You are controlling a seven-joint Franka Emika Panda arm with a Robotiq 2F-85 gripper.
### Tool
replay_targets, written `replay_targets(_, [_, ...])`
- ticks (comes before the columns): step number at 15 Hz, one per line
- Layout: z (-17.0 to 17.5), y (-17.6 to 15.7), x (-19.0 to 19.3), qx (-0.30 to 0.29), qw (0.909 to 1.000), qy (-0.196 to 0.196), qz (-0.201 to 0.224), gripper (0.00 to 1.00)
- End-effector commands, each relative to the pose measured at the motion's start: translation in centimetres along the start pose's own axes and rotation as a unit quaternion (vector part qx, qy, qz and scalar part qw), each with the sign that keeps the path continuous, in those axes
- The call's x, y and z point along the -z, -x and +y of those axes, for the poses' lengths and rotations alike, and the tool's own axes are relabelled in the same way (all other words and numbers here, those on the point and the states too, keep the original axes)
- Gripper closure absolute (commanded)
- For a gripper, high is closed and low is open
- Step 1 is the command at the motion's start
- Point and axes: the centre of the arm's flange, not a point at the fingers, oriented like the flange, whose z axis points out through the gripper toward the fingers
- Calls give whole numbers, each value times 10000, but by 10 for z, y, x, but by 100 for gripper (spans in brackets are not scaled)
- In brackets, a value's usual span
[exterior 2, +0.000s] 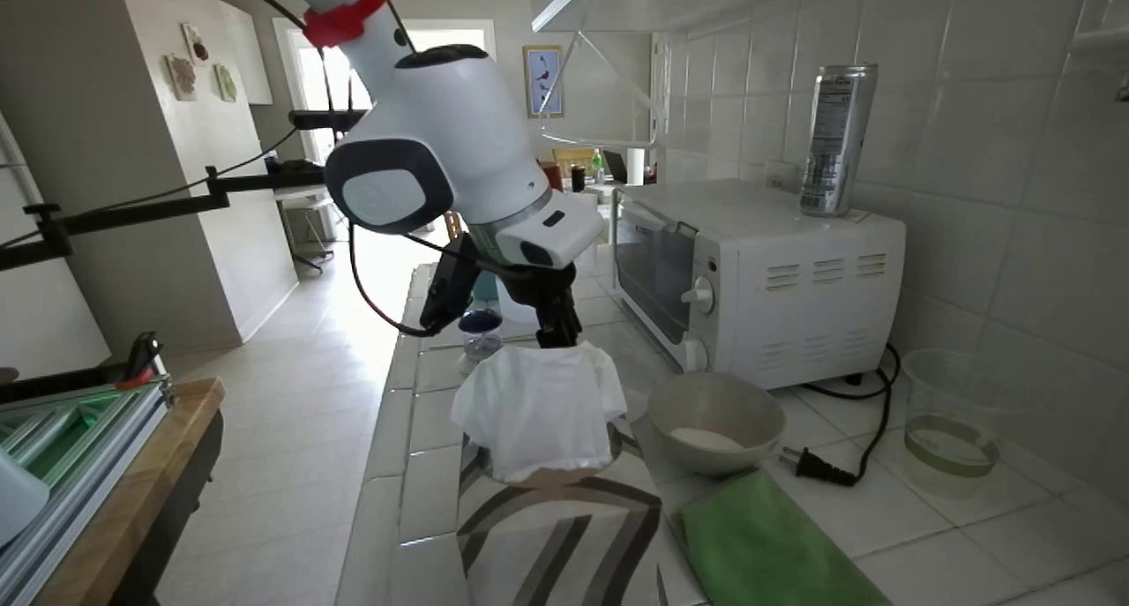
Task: Wipe the cabinet door with the white cloth
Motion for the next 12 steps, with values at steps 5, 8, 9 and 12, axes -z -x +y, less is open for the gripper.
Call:
replay_targets(5, [23,-5,-10,500,9987,100,34,0])
replay_targets(8, [29,-5,-18,536,9984,160,-29,0])
replay_targets(9, [31,-5,-20,533,9984,182,-45,0])
replay_targets(12, [34,-7,-23,609,9979,213,-68,0])
